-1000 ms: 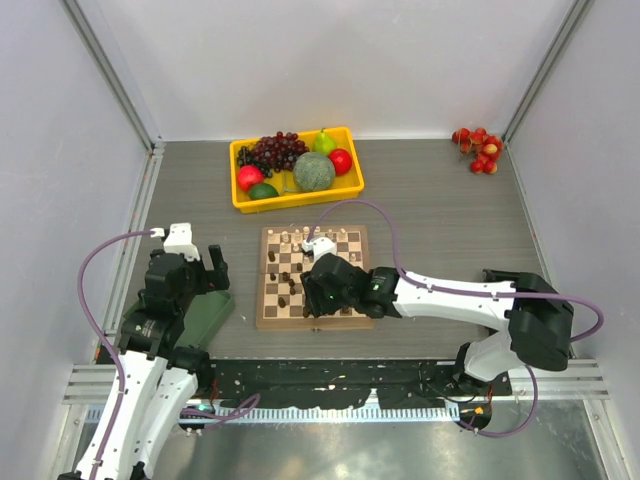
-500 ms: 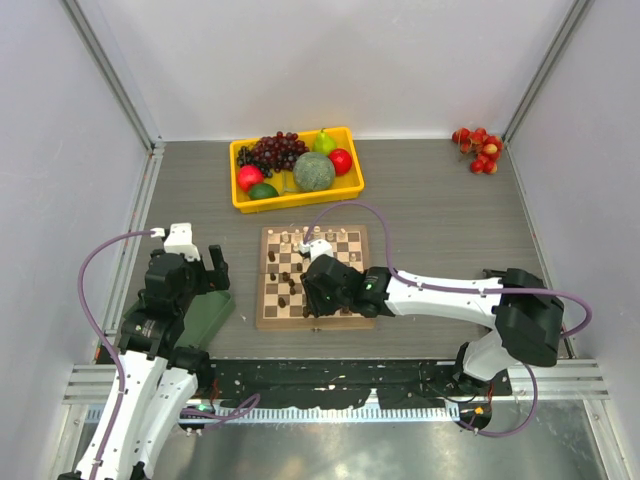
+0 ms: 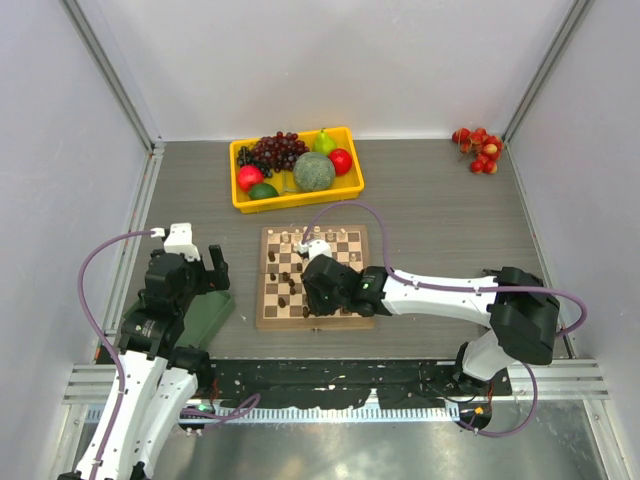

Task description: Set up the chess pieces on the board

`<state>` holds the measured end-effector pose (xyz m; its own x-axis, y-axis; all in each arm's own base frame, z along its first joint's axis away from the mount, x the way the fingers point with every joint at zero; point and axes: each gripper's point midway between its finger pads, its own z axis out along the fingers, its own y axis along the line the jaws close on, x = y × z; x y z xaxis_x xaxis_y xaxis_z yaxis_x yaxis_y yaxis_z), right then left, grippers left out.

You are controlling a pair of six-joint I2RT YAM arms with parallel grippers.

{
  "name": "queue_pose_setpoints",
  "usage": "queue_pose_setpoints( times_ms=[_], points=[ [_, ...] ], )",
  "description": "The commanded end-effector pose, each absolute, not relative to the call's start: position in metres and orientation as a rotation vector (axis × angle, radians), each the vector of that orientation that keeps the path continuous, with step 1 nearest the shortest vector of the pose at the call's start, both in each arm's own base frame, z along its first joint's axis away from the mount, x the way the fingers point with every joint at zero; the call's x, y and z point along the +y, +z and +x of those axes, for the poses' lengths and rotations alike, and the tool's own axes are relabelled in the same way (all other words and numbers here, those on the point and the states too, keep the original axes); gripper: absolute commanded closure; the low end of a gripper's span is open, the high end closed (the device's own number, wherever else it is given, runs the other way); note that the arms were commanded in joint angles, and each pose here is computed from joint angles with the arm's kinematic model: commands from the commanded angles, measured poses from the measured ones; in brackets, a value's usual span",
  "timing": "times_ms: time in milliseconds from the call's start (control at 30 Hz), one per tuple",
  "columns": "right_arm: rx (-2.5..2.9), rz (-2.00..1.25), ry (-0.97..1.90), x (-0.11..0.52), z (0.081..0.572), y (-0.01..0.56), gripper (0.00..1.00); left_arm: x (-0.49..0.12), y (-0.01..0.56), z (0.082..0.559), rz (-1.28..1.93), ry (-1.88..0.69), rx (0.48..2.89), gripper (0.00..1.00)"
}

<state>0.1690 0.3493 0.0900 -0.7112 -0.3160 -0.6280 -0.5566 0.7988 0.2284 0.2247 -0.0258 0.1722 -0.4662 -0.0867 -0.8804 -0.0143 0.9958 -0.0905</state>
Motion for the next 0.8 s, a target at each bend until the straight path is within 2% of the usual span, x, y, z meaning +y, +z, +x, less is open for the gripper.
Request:
queue_pose_setpoints(
  times_ms=[0, 167, 767],
  points=[
    [2.371, -0.615, 0.562, 0.36, 0.175, 0.104, 0.73, -0.028, 0.177, 0.228, -0.054, -0.096, 2.034, 0.01],
    [2.361, -0.626, 0.537, 0.356, 0.173, 0.11, 0.78, -0.029, 0.177, 0.228, -0.054, -0.096, 2.032, 0.01],
    [2.349, -0.635, 0.456, 0.344, 0.171, 0.114, 0.78, -0.029, 0.176, 0.227, -0.052, -0.098, 2.035, 0.01]
  ],
)
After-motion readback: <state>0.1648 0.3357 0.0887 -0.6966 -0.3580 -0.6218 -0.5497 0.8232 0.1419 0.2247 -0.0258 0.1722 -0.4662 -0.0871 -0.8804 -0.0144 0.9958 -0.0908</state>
